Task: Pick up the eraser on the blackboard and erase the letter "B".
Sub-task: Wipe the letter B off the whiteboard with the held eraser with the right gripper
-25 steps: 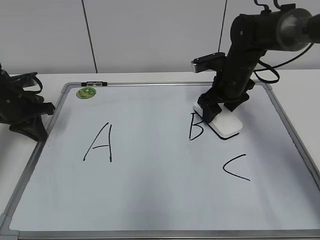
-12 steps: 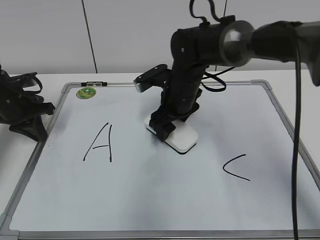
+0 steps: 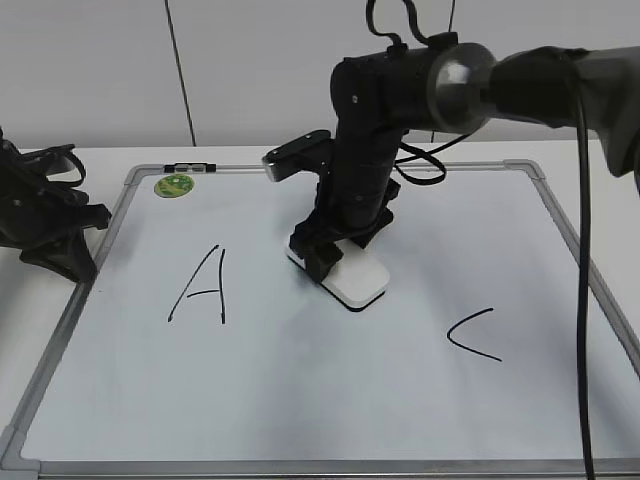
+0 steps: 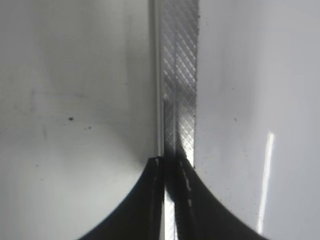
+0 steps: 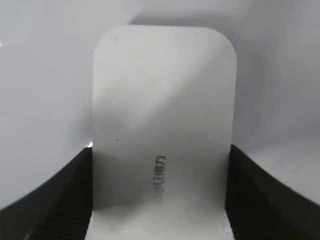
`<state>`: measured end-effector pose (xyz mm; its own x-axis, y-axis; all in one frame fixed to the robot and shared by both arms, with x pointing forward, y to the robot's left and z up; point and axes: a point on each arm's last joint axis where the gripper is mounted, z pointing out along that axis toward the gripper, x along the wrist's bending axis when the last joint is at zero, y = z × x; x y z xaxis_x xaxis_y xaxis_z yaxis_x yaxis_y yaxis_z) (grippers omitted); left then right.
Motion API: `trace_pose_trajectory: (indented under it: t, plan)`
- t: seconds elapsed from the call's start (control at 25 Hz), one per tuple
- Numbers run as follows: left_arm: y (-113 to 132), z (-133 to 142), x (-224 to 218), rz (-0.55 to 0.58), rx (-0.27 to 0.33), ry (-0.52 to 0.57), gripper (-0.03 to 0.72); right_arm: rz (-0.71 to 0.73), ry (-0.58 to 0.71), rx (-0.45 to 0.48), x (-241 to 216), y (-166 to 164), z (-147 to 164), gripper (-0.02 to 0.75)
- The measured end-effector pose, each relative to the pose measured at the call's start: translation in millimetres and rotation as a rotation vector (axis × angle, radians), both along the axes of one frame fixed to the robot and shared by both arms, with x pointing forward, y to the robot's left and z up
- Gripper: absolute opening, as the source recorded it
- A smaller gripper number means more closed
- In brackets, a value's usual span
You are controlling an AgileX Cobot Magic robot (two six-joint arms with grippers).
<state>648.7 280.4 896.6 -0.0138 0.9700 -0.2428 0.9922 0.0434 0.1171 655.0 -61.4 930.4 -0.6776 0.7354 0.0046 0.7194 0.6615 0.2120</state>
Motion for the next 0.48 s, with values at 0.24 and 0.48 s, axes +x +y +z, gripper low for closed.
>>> trace_pose_trajectory:
  t: [0.24, 0.48]
  plan:
    - [-1, 0, 0, 0.005, -0.007, 0.0, 0.029, -0.188, -0.016, -0.04, 29, -59, 1, 0.524]
    - [-1, 0, 0, 0.005, -0.007, 0.0, 0.031, -0.318, -0.053, -0.16, 45, -108, 3, 0.524]
